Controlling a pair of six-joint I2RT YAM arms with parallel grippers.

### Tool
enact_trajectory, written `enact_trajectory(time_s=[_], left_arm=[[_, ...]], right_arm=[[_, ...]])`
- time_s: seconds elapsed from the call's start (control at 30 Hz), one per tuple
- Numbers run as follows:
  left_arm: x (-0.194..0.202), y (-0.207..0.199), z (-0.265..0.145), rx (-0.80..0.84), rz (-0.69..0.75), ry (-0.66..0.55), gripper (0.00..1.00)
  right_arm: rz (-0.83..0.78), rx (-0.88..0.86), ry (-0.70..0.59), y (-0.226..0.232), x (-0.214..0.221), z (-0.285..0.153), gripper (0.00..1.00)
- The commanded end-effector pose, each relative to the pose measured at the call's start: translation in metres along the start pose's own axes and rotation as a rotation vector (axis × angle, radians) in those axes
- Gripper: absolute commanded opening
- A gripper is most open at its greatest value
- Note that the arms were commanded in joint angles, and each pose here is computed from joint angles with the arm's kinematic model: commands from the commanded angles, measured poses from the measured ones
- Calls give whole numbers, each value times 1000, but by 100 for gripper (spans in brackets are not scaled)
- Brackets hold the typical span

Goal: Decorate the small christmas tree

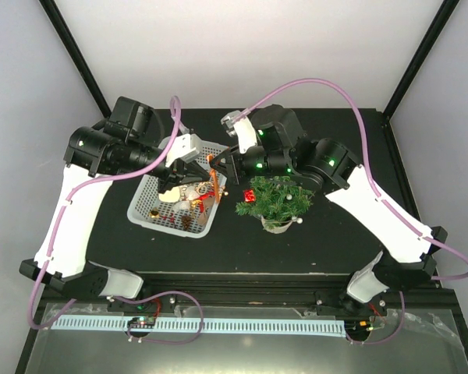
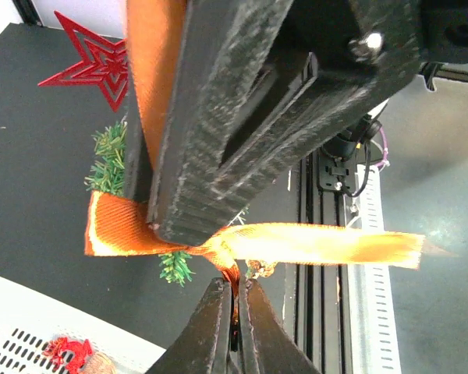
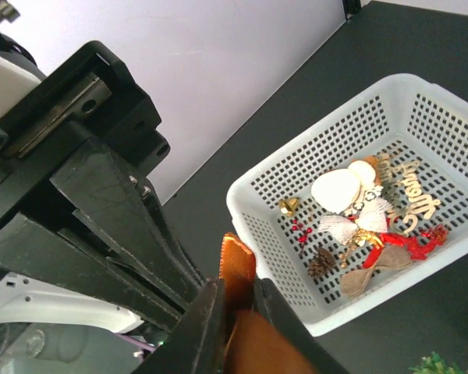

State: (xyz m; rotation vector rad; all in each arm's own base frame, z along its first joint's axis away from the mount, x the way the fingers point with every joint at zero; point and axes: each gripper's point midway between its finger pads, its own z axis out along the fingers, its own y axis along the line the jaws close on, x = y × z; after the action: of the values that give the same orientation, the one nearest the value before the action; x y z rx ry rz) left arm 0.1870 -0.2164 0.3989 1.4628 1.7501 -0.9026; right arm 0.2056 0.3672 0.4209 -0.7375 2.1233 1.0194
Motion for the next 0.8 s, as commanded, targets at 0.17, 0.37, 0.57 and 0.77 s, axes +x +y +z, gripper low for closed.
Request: enact_trajectory(time_s=[0.17, 0.37, 0.57, 0.77], left_arm=[[0, -1, 1, -13, 26, -6, 2], [2, 4, 4, -21, 24, 2, 2], [6, 8, 6, -27, 18, 16, 2], [6, 11, 8, -26, 15, 20, 2]], right_arm=[[-8, 44, -76, -2, -18, -10, 1], [-6, 93, -117, -9, -25, -20, 1], [2, 132, -162, -16, -34, -29, 1], [23, 172, -216, -27, -44, -43, 1]])
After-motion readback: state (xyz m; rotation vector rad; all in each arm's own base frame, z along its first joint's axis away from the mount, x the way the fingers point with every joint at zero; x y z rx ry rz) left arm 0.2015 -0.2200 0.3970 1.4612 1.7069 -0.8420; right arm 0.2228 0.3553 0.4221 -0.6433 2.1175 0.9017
